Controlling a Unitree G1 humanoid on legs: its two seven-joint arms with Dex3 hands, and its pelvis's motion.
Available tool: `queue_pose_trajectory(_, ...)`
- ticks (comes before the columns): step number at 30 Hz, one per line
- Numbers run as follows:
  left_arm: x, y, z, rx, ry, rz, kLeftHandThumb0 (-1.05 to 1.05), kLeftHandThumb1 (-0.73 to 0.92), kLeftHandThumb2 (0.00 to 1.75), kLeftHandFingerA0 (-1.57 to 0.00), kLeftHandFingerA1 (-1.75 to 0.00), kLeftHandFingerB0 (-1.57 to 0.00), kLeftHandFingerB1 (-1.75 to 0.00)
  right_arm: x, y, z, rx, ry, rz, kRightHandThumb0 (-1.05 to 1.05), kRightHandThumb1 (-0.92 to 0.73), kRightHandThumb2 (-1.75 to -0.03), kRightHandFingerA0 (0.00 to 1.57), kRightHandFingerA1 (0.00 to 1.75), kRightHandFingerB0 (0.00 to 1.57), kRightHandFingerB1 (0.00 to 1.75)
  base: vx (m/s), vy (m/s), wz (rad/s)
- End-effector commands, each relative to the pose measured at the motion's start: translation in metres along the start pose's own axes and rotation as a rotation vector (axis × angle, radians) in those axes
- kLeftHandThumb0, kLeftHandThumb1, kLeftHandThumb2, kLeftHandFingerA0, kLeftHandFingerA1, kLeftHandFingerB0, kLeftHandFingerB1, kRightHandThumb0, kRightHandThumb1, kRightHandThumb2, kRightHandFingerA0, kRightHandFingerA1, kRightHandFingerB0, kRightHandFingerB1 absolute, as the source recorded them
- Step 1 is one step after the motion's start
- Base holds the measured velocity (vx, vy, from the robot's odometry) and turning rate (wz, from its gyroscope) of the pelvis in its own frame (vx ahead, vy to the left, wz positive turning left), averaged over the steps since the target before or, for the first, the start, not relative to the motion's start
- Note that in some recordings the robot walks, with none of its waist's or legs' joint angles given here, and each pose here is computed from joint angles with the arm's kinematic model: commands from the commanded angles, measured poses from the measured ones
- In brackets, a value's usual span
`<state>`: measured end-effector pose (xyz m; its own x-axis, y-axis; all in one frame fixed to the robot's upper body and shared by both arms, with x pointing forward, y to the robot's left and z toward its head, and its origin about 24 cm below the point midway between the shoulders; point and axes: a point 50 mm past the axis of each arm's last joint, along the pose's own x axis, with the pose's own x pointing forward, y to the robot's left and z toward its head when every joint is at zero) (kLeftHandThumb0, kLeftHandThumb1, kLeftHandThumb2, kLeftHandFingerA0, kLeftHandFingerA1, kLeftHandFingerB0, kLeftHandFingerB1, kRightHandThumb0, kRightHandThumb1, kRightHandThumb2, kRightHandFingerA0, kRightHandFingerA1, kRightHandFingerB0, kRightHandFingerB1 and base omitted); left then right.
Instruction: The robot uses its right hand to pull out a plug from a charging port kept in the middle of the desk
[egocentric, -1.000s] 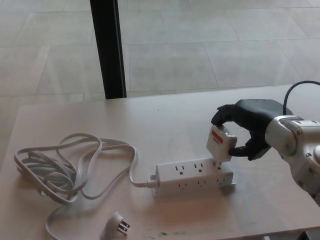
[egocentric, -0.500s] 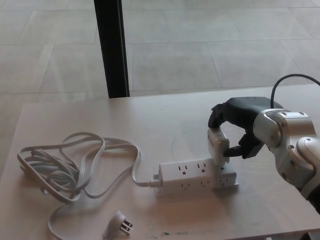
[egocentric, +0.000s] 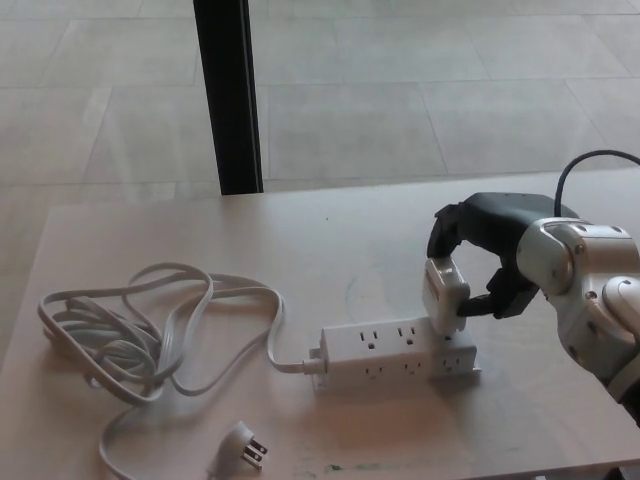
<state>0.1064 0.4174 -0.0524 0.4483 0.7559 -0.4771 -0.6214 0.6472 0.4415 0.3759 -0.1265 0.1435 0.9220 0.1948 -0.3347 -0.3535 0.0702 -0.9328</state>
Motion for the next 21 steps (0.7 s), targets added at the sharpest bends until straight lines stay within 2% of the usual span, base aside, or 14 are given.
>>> queue_pose_trajectory(1, 0.001, 0.005, 0.004, -0.017, -0.029, 0.005, -0.67, 0.75, 0.63, -0.85, -0.48, -0.71, -0.41, -0.002, 0.001, -0.006, -0.019, 0.048, 0.022, -0.39, -0.72, -0.70, 0.84, 1.75, 0.67, 1.42, 0.00, 0.000, 0.00)
queue_pose_trajectory(3, 0.001, 0.004, 0.004, -0.022, -0.024, 0.007, -0.71, 0.75, 0.64, -0.86, -0.49, -0.70, -0.41, -0.005, -0.009, -0.005, -0.013, 0.035, 0.009, -0.35, -0.69, -0.78, 0.87, 1.75, 0.71, 1.30, 0.00, 0.000, 0.00)
queue_pose_trajectory(4, 0.001, 0.004, 0.004, -0.024, -0.024, 0.006, -0.71, 0.75, 0.63, -0.86, -0.50, -0.71, -0.42, -0.006, -0.012, -0.004, -0.012, 0.030, -0.001, -0.37, -0.70, -0.72, 0.84, 1.75, 0.72, 1.16, 0.00, 0.000, 0.00)
queue_pose_trajectory(6, 0.000, 0.006, 0.003, -0.023, -0.022, 0.010, -0.71, 0.75, 0.63, -0.86, -0.50, -0.71, -0.42, -0.006, -0.012, -0.004, -0.011, 0.026, -0.001, -0.37, -0.70, -0.72, 0.84, 1.75, 0.72, 1.16, 0.00, 0.000, 0.00)
queue_pose_trajectory(7, 0.000, 0.005, 0.003, -0.027, -0.025, 0.009, -0.70, 0.76, 0.64, -0.87, -0.51, -0.72, -0.42, -0.009, -0.018, -0.004, 0.016, 0.000, -0.042, -0.38, -0.68, -0.72, 0.86, 1.75, 0.71, 1.38, 0.00, 0.000, 0.00)
queue_pose_trajectory(9, 0.000, 0.006, 0.003, -0.024, -0.027, 0.004, -0.70, 0.76, 0.64, -0.87, -0.51, -0.72, -0.42, -0.010, -0.026, -0.005, 0.027, -0.004, -0.066, -0.38, -0.63, -0.76, 0.88, 1.75, 0.69, 1.47, 0.00, 0.000, 0.00)
queue_pose_trajectory(10, 0.000, 0.006, 0.003, -0.023, -0.026, 0.003, -0.70, 0.76, 0.64, -0.86, -0.51, -0.72, -0.42, -0.011, -0.030, -0.006, 0.049, -0.003, -0.079, -0.37, -0.60, -0.80, 0.91, 1.75, 0.75, 1.45, 0.00, 0.000, 0.00)
queue_pose_trajectory(11, 0.000, 0.008, 0.001, -0.019, -0.018, 0.008, -0.69, 0.76, 0.64, -0.87, -0.51, -0.73, -0.42, -0.011, -0.031, -0.006, 0.076, 0.006, -0.079, -0.37, -0.58, -0.84, 0.89, 1.75, 0.72, 1.36, 0.00, 0.000, 0.00)
queue_pose_trajectory(12, 0.000, 0.008, 0.001, -0.021, -0.014, 0.006, -0.70, 0.76, 0.64, -0.86, -0.51, -0.71, -0.42, -0.012, -0.039, -0.009, 0.109, 0.020, -0.091, -0.35, -0.51, -0.91, 1.13, 1.64, 0.82, 1.06, 0.00, 0.000, 0.00)
queue_pose_trajectory(13, 0.000, 0.008, 0.001, -0.029, -0.013, 0.003, -0.70, 0.77, 0.63, -0.85, -0.51, -0.71, -0.42, -0.013, -0.043, -0.011, 0.116, 0.015, -0.112, -0.34, -0.56, -0.91, 0.88, 1.75, 0.78, 0.99, 0.00, 0.000, 0.00)
queue_pose_trajectory(14, 0.000, 0.008, 0.000, -0.026, -0.011, 0.002, -0.70, 0.76, 0.64, -0.86, -0.50, -0.71, -0.42, -0.015, -0.049, -0.013, 0.126, 0.031, -0.106, -0.36, -0.59, -0.89, 0.88, 1.75, 0.77, 1.05, 0.00, 0.000, 0.00)
queue_pose_trajectory(16, 0.000, 0.008, -0.001, -0.032, -0.011, 0.003, -0.70, 0.76, 0.64, -0.86, -0.50, -0.72, -0.42, -0.018, -0.054, -0.015, 0.164, 0.009, -0.132, -0.35, -0.57, -0.87, 0.91, 1.75, 0.81, 1.04, 0.00, 0.000, 0.00)
queue_pose_trajectory(18, -0.001, 0.009, -0.001, -0.025, -0.011, 0.003, -0.70, 0.76, 0.63, -0.86, -0.51, -0.72, -0.42, -0.021, -0.062, -0.019, 0.170, 0.023, -0.145, -0.36, -0.56, -0.84, 0.96, 1.75, 0.81, 1.35, 0.00, 0.000, 0.00)
queue_pose_trajectory(21, -0.001, 0.009, -0.001, -0.040, -0.010, 0.002, -0.70, 0.76, 0.63, -0.86, -0.52, -0.72, -0.42, -0.025, -0.069, -0.024, 0.181, 0.030, -0.158, -0.35, -0.54, -0.84, 0.94, 1.75, 0.80, 1.34, 0.00, 0.000, 0.00)
